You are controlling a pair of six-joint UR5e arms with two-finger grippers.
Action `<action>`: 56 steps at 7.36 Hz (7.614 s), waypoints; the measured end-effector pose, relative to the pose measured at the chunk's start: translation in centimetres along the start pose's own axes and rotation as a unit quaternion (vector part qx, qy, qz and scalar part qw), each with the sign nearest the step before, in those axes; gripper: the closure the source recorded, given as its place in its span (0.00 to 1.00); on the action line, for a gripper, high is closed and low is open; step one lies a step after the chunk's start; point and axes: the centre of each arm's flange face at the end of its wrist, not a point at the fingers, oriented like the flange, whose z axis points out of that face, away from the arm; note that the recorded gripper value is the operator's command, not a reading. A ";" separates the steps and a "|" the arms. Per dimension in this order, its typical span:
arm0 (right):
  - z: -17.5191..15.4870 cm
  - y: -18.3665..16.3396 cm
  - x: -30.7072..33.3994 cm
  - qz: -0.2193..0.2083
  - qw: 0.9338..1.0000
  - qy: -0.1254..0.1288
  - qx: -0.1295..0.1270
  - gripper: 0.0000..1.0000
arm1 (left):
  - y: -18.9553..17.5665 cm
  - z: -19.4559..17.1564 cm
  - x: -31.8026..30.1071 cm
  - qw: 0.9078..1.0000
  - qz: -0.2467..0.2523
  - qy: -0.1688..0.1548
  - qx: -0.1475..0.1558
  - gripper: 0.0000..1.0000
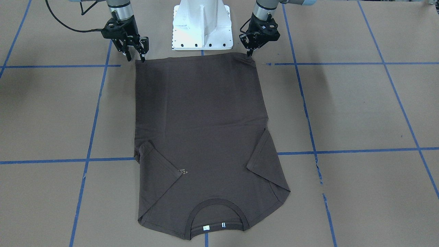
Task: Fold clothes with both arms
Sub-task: 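Close both grippers on the hem corners nearest the robot, then lift the hem with both grippers and carry it toward the collar, then release the hem onto the collar and draw both grippers apart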
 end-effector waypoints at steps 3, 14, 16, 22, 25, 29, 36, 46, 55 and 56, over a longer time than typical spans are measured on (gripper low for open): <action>0.3 0.2 -0.5 0.000 1.000 -0.001 0.000 0.37 | -0.1 0.0 0.0 1.000 0.000 0.000 0.001 1.00; -2.1 -1.0 -1.4 0.003 1.000 -0.010 0.001 1.00 | -0.4 -2.1 0.1 1.000 -0.002 0.009 -0.001 1.00; -9.7 -2.5 -3.1 0.002 1.000 -0.007 -0.028 1.00 | -0.7 -9.5 1.1 1.000 -0.001 0.007 -0.020 1.00; -21.5 -11.4 -7.6 0.041 0.997 0.008 -0.061 1.00 | -6.0 -19.5 3.1 0.999 0.044 0.027 -0.017 1.00; -18.0 -21.7 -11.2 0.059 0.997 0.037 -0.020 1.00 | -16.7 -17.5 4.6 0.995 0.074 -0.005 0.070 1.00; -11.0 -31.8 -14.6 0.072 0.995 0.062 0.032 1.00 | -28.6 -12.8 5.9 0.987 0.079 -0.042 0.130 1.00; 7.6 -40.5 -15.6 0.077 0.993 0.070 0.055 1.00 | -37.2 1.8 4.2 0.985 0.073 -0.053 0.145 1.00; 6.3 -41.0 -14.4 -0.024 0.998 0.053 0.023 0.00 | -31.9 -2.0 0.0 0.981 0.166 -0.002 0.105 0.00; 5.1 -41.0 -13.4 -0.032 0.998 0.046 0.023 0.00 | -17.8 2.0 -1.3 0.995 0.090 0.027 0.042 0.59; 5.1 -41.0 -13.4 -0.031 0.998 0.045 0.023 0.00 | -17.4 2.2 -1.2 0.995 0.090 0.027 0.039 0.60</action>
